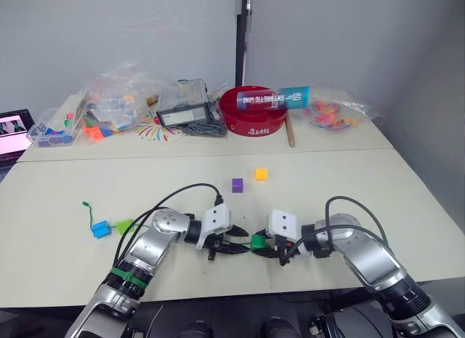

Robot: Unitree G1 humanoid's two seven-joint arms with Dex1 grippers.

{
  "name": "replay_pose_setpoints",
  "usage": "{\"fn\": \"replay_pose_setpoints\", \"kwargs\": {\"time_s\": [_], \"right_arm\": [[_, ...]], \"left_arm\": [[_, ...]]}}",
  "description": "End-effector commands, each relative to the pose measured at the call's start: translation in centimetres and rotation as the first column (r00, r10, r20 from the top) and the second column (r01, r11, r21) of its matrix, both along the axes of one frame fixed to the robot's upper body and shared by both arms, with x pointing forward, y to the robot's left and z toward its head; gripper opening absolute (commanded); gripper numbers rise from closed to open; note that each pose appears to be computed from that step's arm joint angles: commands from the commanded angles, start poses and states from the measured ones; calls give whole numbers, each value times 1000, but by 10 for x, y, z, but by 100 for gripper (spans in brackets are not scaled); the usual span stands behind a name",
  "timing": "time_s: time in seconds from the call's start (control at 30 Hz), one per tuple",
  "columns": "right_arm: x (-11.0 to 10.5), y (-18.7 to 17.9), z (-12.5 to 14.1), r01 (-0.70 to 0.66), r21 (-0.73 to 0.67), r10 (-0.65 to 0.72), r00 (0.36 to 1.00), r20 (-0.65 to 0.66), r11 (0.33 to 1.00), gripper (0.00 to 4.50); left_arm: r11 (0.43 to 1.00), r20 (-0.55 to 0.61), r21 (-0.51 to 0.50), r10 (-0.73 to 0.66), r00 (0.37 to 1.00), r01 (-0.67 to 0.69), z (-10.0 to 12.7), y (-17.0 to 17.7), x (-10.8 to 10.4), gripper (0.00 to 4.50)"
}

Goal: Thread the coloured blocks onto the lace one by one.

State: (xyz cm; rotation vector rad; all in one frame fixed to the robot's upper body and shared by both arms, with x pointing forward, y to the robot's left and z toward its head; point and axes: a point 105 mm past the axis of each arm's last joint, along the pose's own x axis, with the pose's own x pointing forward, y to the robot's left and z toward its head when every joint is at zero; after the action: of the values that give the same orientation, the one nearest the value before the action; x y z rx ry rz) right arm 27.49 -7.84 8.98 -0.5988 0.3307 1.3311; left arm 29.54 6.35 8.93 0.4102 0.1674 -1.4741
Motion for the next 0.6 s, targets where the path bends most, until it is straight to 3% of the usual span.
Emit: {"fn": "replay_pose_setpoints", "kwargs": {"time_s": [0.03, 0.1, 0.17, 0.37, 0.6], "right_arm": [[-9, 10, -1, -41, 15, 42, 999, -17, 999, 121], [-10, 11, -3, -40, 17, 40, 999, -36, 999, 121], [-10, 11, 0, -44, 24, 45, 998, -40, 999, 228], [-8, 3, 13, -46, 30, 47, 999, -16, 998, 429], [-12, -24, 21, -1, 36, 2, 999, -36, 999, 443]], "left_arm": [[999, 22, -53, 10, 1000, -9, 19, 12, -2, 349], [999, 14, -53, 10, 1000, -10, 22, 18, -6, 349], [999, 5, -48, 8, 1000, -8, 20, 19, -9, 352], [999, 1, -46, -14, 1000, 14, 13, 4, -11, 352], [997, 14, -51, -56, 998, 56, 7, -20, -8, 352]]}}
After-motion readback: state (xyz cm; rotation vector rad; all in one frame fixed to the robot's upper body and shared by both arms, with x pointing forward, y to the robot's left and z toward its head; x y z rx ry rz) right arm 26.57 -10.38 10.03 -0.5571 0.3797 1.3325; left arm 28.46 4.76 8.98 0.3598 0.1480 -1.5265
